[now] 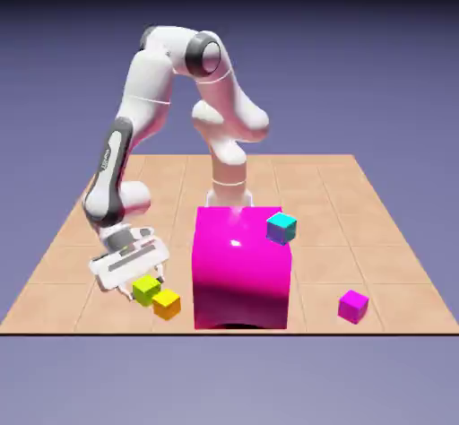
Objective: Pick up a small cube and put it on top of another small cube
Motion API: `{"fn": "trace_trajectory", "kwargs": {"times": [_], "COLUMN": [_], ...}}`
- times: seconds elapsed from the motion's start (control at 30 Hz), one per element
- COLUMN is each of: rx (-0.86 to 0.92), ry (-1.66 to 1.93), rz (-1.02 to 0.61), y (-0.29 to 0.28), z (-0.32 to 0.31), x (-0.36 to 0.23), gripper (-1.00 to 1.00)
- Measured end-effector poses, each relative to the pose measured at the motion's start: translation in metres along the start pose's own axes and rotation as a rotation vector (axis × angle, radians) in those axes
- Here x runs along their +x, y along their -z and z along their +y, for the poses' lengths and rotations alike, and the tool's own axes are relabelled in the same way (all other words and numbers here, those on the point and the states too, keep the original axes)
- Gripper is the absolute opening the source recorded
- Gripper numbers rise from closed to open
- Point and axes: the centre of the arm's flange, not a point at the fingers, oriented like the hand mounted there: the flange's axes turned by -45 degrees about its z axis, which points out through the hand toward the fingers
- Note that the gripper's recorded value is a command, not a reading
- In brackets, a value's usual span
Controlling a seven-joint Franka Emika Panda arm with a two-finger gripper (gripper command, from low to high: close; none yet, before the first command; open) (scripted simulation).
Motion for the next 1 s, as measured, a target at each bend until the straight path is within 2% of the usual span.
{"fn": "trace_trajectory", "kwargs": {"times": [0.17, 0.2, 0.3, 0.4, 0.5, 0.6, 0.63, 0.7, 0.77, 0.8, 0.9, 0.93, 1.0], "rx": [0.039, 0.045, -0.099, -0.284, -0.481, -0.703, -0.77, -0.74, -0.737, -0.752, -0.83, -0.824, -0.702], "ry": [0.022, 0.092, 0.295, 0.487, 0.668, 0.783, 0.765, 0.735, 0.732, 0.746, 0.822, 0.817, 0.697], "rz": [0.007, -0.009, -0.092, -0.129, -0.11, -0.027, -0.001, -0.003, -0.003, -0.001, -0.002, -0.003, 0.0], "y": [0.077, 0.087, 0.074, 0.059, 0.047, 0.03, 0.016, 0.011, -0.017, -0.029, -0.038, -0.023, 0.041], "z": [-0.008, -0.023, -0.038, -0.021, 0.024, 0.095, 0.116, 0.109, 0.125, 0.137, 0.169, 0.157, 0.082], "x": [-0.011, -0.032, -0.139, -0.25, -0.352, -0.426, -0.429, -0.412, -0.395, -0.396, -0.427, -0.434, -0.405], "gripper": [-1.0, -1.0, -1.0, -1.0, -1.0, -1.0, -1.0, -1.0, -1.0, 1.0, 1.0, 1.0, 1.0]}}
